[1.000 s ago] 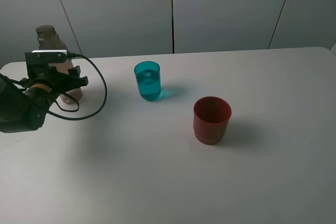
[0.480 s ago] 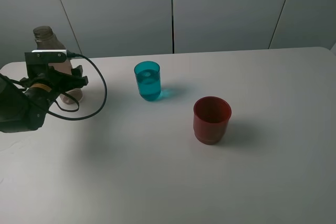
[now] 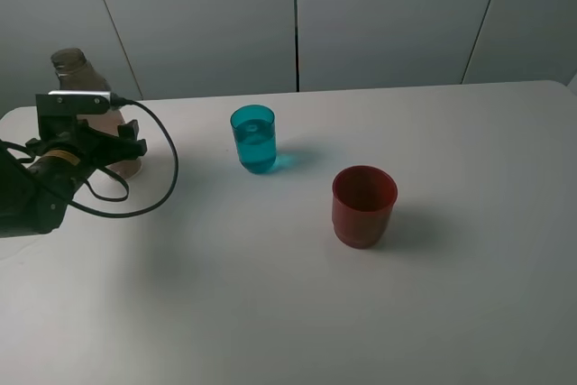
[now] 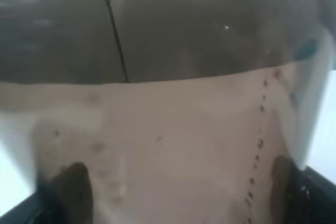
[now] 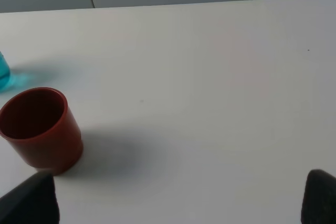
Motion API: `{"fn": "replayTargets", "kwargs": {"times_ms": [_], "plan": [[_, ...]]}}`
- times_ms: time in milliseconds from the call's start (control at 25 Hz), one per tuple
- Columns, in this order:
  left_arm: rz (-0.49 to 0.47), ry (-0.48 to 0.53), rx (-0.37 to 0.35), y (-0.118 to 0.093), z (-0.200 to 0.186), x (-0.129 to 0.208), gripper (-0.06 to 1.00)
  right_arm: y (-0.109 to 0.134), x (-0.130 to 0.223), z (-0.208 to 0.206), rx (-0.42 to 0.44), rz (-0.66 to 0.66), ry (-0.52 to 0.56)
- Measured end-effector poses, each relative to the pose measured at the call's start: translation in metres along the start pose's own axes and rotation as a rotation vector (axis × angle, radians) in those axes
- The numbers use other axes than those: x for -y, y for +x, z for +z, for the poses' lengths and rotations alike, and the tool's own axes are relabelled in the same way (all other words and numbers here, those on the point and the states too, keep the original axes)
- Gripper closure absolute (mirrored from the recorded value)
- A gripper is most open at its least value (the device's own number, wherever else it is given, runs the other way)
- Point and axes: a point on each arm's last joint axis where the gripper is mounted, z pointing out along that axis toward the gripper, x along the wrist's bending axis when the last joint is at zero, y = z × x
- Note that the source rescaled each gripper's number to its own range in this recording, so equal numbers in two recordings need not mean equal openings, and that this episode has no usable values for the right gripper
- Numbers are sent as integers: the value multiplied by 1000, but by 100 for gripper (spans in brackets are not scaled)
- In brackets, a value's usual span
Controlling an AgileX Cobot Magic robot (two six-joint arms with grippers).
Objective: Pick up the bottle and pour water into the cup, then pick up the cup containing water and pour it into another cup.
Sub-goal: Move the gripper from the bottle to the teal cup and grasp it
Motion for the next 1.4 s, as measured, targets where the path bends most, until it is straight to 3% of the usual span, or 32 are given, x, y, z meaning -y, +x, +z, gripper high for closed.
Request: {"fn": "replayTargets", "kwargs": {"times_ms": [560, 880, 1400], "plan": [[10, 54, -4, 9, -42, -2, 3, 0, 0, 0, 0, 0, 0], [15, 27, 23, -8, -70, -16, 3, 0, 0, 0, 0, 0, 0], [77, 24, 270, -73, -89, -20, 0, 0, 0, 0, 0, 0, 0]]}}
